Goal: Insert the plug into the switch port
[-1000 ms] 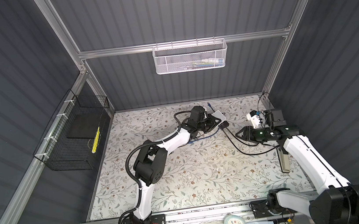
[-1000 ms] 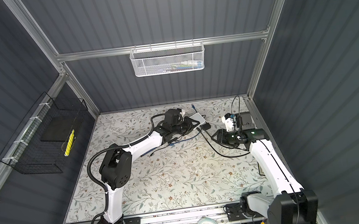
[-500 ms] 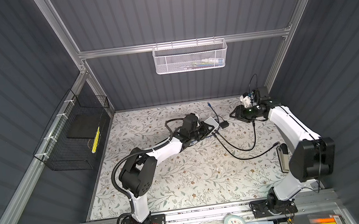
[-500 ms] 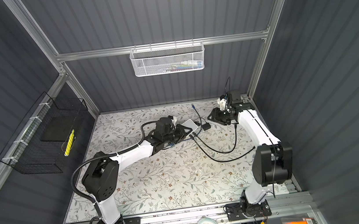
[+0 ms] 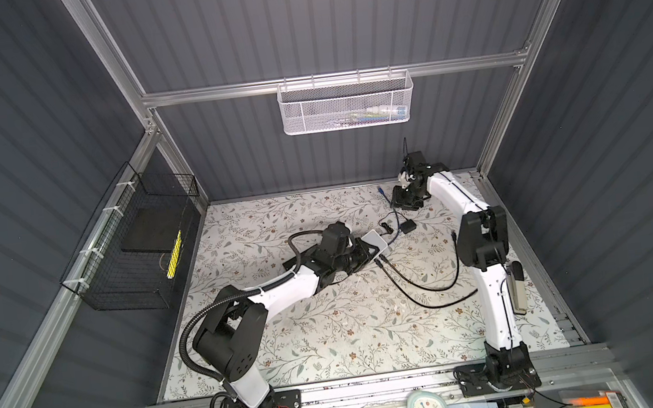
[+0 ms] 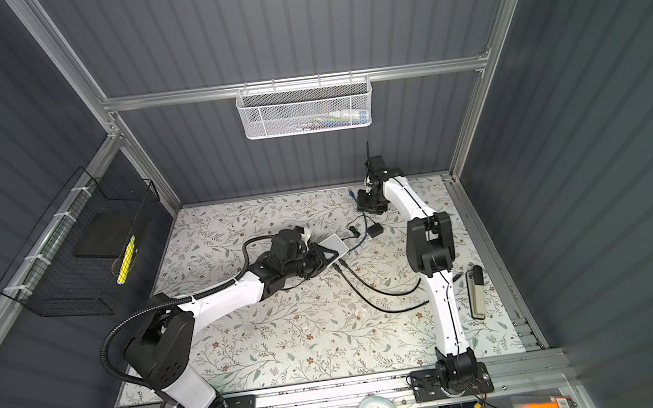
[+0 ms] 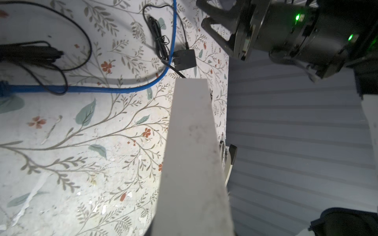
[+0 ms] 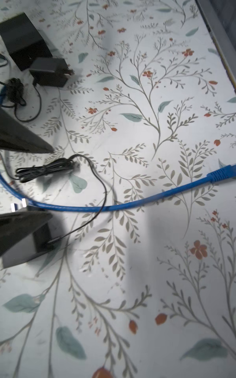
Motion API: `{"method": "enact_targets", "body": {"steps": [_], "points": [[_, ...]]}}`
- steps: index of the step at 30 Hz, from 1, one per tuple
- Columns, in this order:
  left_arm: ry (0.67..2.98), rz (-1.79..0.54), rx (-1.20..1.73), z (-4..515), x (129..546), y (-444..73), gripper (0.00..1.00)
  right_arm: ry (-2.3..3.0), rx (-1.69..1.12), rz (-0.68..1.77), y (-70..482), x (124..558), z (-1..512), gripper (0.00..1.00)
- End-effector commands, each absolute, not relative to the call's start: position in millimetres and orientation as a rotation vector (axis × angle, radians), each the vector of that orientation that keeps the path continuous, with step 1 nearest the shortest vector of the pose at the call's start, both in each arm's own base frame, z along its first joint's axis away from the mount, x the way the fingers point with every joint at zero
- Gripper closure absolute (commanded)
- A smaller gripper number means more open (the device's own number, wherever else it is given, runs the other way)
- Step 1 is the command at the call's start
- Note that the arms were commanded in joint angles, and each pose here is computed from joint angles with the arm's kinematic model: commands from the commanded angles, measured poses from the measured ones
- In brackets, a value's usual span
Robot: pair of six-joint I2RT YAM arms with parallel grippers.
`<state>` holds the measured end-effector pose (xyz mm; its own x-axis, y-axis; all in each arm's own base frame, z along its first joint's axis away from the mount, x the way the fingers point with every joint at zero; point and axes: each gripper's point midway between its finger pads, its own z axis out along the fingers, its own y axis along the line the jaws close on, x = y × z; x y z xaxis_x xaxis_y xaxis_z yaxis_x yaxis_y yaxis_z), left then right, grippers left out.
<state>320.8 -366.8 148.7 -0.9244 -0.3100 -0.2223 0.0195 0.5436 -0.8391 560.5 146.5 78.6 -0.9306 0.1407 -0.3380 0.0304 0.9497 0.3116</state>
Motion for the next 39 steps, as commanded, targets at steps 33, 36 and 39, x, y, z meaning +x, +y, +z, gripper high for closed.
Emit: {"method": "enact_targets", "body": {"steps": [33, 36, 39], "points": [[2.507, -1.399, -0.047, 135.8, 280.2, -378.3, 1.00, 2.772, 0.062, 0.179, 145.1, 581.3, 24.0, 0.52], [2.511, -1.403, -0.036, 135.9, 279.3, -380.2, 1.00, 2.778, 0.062, 0.169, 146.1, 582.1, 17.2, 0.53], [2.506, -1.410, -0.032, 136.9, 280.4, -381.6, 1.00, 2.780, 0.051, 0.149, 146.3, 584.4, 13.5, 0.54]]}}
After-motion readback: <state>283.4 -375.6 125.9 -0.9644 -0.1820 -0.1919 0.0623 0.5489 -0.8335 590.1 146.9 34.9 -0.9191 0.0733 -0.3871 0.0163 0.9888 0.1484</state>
